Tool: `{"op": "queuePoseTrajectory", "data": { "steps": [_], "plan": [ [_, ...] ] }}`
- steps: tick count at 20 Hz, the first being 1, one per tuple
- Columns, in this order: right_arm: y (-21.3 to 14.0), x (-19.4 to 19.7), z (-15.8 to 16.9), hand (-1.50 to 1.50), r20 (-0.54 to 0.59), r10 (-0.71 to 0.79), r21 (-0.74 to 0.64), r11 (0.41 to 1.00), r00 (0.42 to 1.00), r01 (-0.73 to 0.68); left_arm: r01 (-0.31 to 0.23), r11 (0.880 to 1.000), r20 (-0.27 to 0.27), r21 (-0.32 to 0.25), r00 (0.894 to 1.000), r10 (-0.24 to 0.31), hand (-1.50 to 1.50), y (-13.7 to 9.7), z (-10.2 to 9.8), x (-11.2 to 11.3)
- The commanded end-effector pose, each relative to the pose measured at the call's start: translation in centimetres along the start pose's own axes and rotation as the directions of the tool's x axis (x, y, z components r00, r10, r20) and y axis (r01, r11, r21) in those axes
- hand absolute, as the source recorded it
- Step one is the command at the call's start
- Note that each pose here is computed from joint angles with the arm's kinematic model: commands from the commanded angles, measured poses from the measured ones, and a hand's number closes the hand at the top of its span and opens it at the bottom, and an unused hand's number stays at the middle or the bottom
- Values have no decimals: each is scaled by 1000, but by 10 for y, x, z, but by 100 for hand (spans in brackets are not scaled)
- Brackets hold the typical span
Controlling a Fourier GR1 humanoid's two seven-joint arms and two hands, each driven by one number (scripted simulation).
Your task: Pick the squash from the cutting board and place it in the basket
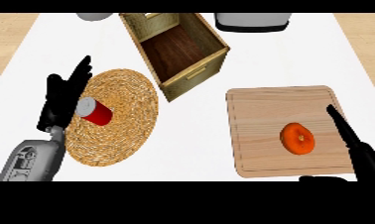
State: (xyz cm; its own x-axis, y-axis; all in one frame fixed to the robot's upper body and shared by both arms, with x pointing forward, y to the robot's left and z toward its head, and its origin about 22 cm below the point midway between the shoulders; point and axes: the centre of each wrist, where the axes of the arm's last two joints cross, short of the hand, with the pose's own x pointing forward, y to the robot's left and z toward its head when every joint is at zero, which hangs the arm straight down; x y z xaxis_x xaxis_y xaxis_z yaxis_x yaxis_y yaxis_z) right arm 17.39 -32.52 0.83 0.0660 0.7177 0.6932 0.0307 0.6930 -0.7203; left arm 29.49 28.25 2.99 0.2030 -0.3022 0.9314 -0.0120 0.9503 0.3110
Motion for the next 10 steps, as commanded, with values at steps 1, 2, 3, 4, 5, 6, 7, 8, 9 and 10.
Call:
{"op": "queuePoseTrajectory", "data": {
  "steps": [1,2,3,4,5,6,7,8,9,10],
  "plan": [
    [11,5,-2,-150,6,12,9,1000,1000,-12,2,1000,5,5,1000,-2,0,-16,-14,2],
    [12,0,-14,-150,5,13,6,1000,1000,-13,16,1000,-9,-1,1000,-16,0,-14,-13,10],
    [37,-1,-10,-150,-9,2,11,1000,1000,-2,-3,1000,3,-15,1000,3,0,-1,1,-14],
    [19,5,-14,-150,-11,-3,21,1000,1000,4,-6,1000,5,-9,1000,6,0,-2,-8,18],
    [34,0,-6,-150,-19,2,41,999,1000,-1,14,1000,2,7,1000,-14,0,-1,6,-16],
    [2,7,-16,-150,-28,9,41,999,1000,-8,4,1000,9,-16,1000,-4,0,-2,0,-10],
    [20,-14,-13,-150,-43,-4,43,999,999,6,6,1000,-2,1,1000,-6,0,-4,-5,-9],
    [27,-6,-11,-150,-44,13,63,998,999,-10,6,1000,-5,0,1000,-6,0,0,9,1],
    [26,3,-16,-150,-37,16,51,999,999,-15,-1,1000,6,-20,1000,1,0,-13,-11,5],
    [36,-6,-23,-150,-60,18,50,999,998,-15,11,1000,11,-10,1000,-11,0,-13,15,2]
  ]
}}
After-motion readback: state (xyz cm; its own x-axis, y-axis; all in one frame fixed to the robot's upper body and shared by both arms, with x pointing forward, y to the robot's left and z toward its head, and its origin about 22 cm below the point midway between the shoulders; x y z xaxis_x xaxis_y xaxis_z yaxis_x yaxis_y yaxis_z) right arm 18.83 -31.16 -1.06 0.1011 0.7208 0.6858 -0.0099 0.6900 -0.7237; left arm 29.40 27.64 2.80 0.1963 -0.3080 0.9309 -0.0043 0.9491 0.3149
